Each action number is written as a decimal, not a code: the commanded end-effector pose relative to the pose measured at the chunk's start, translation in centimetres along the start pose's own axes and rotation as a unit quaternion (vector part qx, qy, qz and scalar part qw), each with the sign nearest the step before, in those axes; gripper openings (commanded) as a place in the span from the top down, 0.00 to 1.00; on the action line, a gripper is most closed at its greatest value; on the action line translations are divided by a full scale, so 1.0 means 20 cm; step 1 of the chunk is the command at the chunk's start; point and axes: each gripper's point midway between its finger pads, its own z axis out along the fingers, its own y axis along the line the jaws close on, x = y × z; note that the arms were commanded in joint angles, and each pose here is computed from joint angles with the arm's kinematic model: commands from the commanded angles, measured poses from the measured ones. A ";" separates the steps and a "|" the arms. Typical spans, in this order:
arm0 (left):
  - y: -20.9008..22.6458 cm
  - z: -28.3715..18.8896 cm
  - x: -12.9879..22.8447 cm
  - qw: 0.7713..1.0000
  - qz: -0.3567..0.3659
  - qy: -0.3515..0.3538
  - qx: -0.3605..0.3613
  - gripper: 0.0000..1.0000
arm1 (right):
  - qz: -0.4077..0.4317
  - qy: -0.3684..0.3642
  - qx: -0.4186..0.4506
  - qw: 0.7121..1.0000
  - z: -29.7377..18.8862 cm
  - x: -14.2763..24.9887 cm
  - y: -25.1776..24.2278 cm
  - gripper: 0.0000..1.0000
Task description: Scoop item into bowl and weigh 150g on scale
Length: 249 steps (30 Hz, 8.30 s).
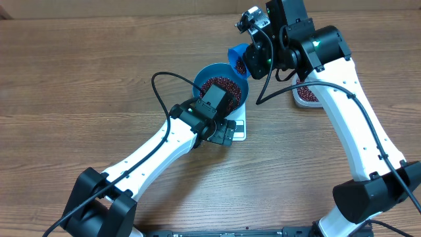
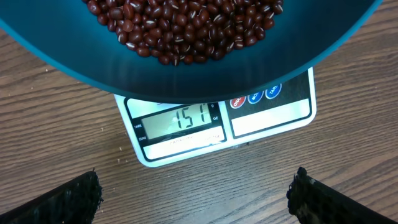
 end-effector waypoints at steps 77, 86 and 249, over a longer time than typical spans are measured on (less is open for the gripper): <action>0.02 0.01 0.00 1.000 -0.003 0.001 -0.010 0.01 | 0.247 0.123 0.389 0.879 -0.17 0.68 -1.04 0.96; 0.02 0.01 0.00 1.000 -0.003 0.001 -0.010 0.01 | 0.277 0.070 0.159 0.945 0.06 0.52 -0.74 0.96; 0.02 0.01 0.00 1.000 -0.003 0.001 -0.010 0.00 | 0.046 0.074 -0.145 0.986 0.50 0.36 0.25 0.96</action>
